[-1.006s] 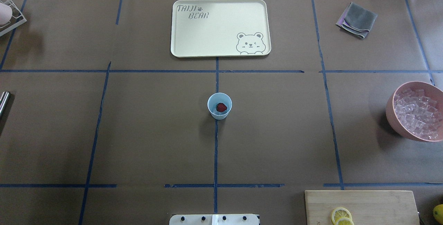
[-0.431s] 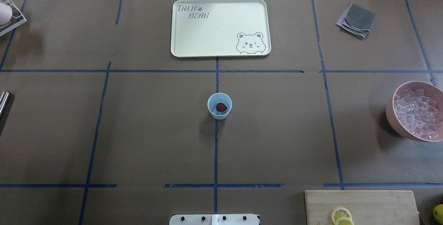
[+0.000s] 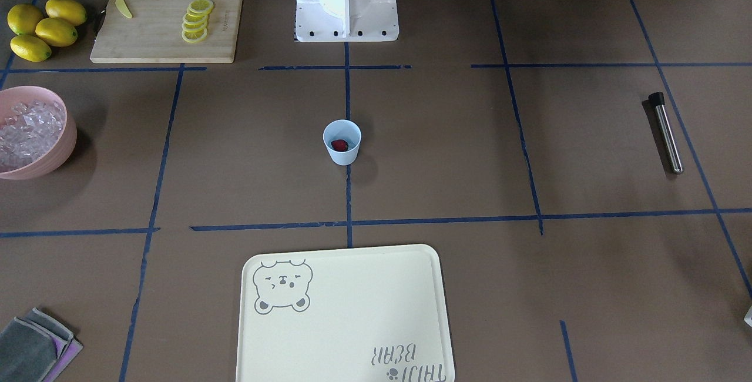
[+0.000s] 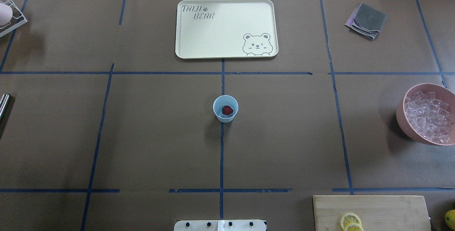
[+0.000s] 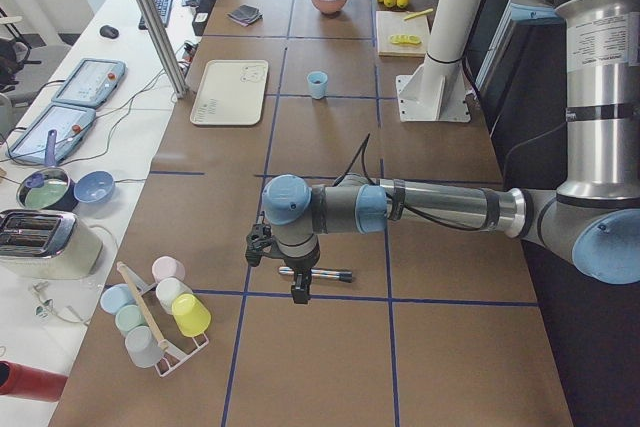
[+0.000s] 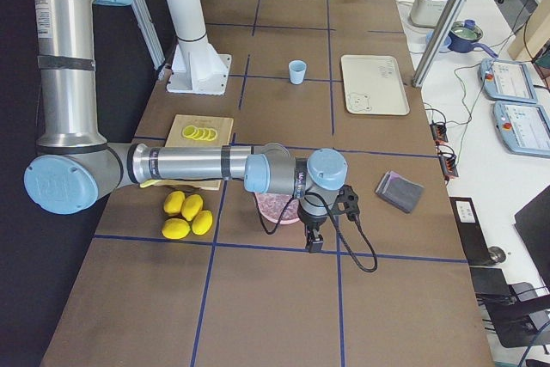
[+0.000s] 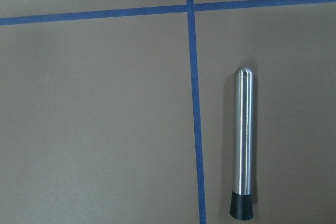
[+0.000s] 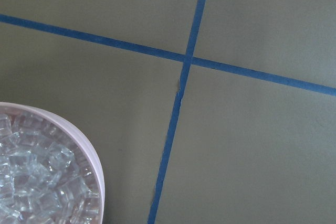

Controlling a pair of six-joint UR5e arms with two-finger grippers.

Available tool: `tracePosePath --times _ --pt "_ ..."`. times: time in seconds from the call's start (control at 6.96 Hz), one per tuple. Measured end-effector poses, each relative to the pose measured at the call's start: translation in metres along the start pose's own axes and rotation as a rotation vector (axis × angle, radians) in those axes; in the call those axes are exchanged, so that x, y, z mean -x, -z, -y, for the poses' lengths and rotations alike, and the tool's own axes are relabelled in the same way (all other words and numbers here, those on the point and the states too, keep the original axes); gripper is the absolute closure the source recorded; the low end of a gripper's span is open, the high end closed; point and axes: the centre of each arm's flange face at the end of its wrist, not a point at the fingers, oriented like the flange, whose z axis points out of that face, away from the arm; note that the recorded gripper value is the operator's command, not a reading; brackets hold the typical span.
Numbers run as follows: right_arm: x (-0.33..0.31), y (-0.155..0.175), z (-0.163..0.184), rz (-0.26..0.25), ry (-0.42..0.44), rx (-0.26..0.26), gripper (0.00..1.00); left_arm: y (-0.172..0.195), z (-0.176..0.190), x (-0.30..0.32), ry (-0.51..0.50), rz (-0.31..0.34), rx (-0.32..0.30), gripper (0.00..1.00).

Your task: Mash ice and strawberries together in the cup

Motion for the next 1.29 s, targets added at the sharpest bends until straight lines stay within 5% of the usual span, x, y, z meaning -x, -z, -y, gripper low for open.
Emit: tracePosePath --times 1.29 --pt "0.005 0.006 0.005 0.001 -0.013 -0.014 0.0 0.012 0.016 -0.012 -0.032 0.0 -0.027 0.0"
